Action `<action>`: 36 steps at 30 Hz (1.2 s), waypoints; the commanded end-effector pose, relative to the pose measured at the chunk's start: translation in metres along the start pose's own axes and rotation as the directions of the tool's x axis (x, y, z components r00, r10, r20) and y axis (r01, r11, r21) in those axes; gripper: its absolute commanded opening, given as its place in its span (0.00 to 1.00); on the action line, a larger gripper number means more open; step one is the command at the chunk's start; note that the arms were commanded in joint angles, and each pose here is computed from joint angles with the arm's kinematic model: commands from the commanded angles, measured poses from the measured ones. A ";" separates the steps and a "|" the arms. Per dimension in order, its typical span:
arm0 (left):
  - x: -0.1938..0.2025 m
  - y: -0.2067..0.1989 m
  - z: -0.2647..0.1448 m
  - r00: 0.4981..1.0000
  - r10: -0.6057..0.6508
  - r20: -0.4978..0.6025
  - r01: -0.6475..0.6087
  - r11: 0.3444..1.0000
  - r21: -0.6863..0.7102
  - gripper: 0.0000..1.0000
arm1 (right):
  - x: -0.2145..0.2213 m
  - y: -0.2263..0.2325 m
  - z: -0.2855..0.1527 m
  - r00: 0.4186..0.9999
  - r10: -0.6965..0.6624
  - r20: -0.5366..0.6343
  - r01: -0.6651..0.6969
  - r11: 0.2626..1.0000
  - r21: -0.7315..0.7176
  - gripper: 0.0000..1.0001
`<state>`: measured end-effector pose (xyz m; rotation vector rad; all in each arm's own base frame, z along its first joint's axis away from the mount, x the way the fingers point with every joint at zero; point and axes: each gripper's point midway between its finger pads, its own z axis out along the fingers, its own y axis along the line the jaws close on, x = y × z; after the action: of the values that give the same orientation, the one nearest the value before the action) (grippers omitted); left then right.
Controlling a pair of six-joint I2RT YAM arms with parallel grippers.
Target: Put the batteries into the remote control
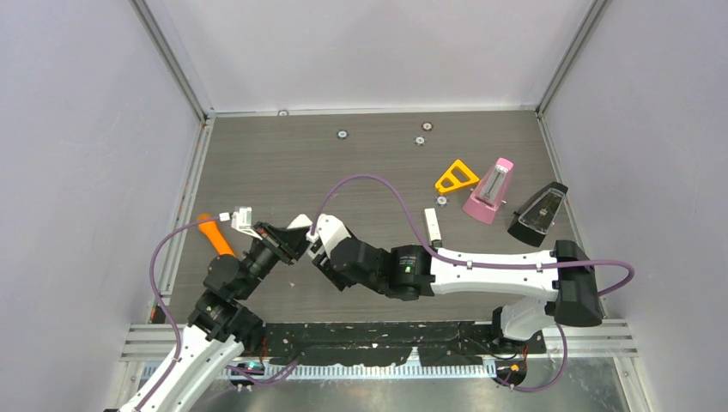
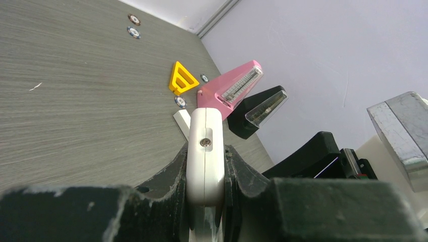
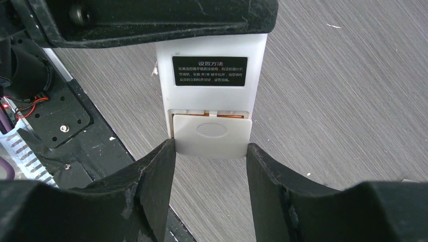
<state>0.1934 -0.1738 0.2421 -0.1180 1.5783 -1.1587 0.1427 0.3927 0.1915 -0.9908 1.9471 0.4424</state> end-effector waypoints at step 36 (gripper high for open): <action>-0.032 -0.034 -0.002 0.985 -0.144 0.090 0.136 0.987 0.085 0.00 | -0.042 0.015 0.013 0.993 0.105 0.059 -0.101 0.993 -0.059 0.42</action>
<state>0.2020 -0.1646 0.2322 -0.2370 1.6121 -1.1282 0.1468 0.4007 0.1867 -1.0032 2.0021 0.4482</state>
